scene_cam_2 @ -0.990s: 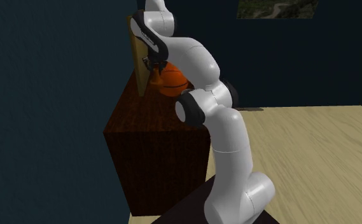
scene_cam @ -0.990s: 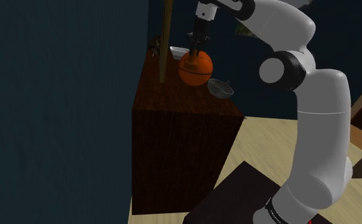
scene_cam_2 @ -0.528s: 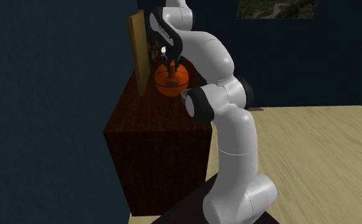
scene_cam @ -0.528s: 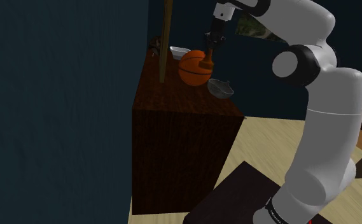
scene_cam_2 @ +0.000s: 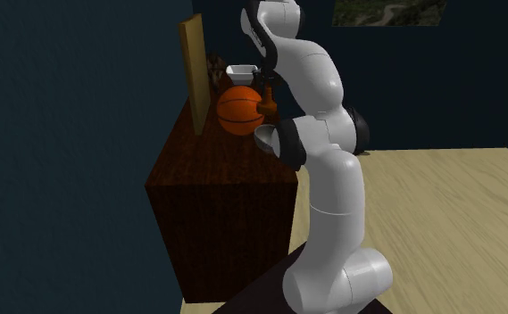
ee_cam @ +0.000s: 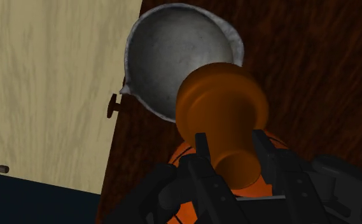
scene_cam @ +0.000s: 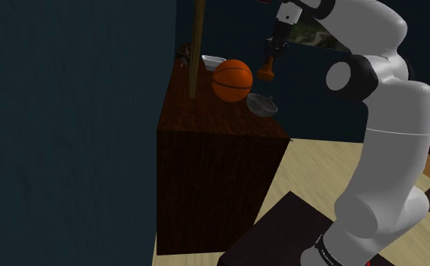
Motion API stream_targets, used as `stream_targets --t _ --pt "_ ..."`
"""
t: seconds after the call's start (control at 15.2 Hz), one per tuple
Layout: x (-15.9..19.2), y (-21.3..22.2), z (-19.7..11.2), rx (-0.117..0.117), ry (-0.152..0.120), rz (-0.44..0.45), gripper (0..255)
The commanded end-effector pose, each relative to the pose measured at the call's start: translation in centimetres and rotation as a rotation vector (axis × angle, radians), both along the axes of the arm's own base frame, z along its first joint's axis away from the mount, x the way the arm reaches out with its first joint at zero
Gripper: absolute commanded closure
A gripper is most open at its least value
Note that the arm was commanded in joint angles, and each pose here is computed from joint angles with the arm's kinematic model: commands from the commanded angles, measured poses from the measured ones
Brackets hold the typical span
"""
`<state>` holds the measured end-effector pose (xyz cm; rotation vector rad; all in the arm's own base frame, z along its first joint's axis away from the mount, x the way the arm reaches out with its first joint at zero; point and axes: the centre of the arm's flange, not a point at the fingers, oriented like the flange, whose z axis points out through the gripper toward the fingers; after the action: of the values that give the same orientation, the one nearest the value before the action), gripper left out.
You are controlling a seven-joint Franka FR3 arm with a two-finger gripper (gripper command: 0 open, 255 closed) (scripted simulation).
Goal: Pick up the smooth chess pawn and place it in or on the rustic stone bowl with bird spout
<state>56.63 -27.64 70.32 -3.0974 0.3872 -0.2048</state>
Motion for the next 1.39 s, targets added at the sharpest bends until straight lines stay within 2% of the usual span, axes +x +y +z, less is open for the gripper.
stream_targets --t 0.0,1.32 --pt "-1.5 -2.8 0.4 0.0 0.0 0.001 255" --pt "-1.5 -2.8 -10.0 0.0 0.0 0.001 255"
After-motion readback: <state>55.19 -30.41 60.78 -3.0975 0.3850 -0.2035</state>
